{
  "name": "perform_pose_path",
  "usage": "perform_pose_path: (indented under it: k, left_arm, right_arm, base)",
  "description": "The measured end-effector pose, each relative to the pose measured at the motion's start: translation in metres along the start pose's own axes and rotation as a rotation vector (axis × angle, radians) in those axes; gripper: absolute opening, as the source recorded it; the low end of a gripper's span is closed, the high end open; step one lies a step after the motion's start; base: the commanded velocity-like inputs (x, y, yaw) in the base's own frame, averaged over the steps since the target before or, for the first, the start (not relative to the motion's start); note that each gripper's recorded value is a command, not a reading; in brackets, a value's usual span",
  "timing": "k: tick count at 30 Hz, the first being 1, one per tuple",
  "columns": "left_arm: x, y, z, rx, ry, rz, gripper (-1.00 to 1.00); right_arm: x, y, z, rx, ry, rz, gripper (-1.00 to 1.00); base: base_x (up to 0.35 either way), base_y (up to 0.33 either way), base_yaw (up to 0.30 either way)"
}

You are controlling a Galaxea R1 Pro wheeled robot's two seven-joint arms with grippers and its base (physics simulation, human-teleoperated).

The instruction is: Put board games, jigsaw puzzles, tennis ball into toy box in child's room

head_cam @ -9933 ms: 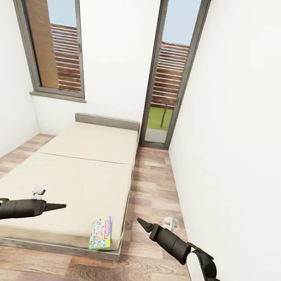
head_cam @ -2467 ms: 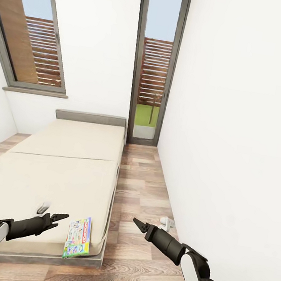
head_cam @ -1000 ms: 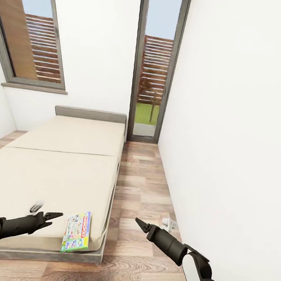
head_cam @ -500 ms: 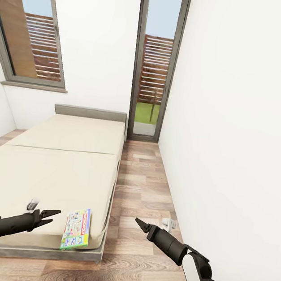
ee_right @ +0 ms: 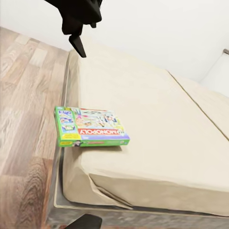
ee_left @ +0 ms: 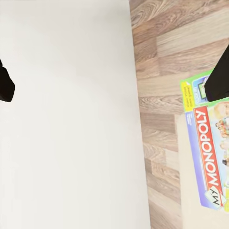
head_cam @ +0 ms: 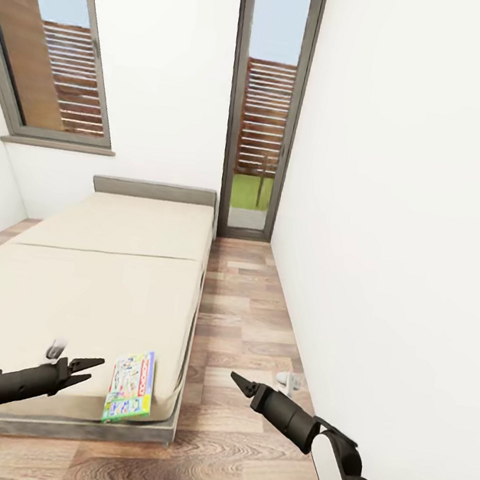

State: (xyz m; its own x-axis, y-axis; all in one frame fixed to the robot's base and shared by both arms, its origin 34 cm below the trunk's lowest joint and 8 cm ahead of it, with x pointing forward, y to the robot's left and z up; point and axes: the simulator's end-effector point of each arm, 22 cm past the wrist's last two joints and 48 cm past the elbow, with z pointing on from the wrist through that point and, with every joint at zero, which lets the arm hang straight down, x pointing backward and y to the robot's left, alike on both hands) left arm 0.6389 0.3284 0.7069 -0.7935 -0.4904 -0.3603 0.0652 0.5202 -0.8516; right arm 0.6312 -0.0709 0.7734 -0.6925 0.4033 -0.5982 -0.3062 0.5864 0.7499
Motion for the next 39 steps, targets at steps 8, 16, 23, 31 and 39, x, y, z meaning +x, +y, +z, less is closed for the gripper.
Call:
perform_pose_path:
  k: [8, 16, 23, 31, 39]
  left_arm:
    - [0.007, 0.013, 0.005, -0.003, 0.001, 0.001, 1.0]
    - [0.015, 0.026, 0.011, -0.005, 0.004, 0.004, 1.0]
    - [0.021, 0.037, 0.016, -0.006, 0.005, 0.004, 1.0]
    - [0.029, 0.051, 0.02, -0.006, 0.006, 0.005, 1.0]
    - [0.036, 0.064, 0.025, -0.005, 0.006, 0.006, 1.0]
  right_arm:
    - [0.0, 0.017, 0.0, -0.068, 0.001, -0.006, 1.0]
    - [-0.013, 0.062, -0.006, -0.217, -0.038, 0.002, 1.0]
    - [-0.001, 0.079, -0.004, -0.304, -0.031, 0.047, 1.0]
    - [0.015, 0.077, 0.002, -0.328, -0.02, 0.062, 1.0]
    - [0.031, 0.07, 0.007, -0.333, -0.009, 0.061, 1.0]
  base:
    - [0.0, 0.0, 0.0]
    - [0.0, 0.0, 0.0]
    - [0.0, 0.0, 0.0]
    - [0.0, 0.0, 0.0]
    - [0.0, 0.0, 0.0]
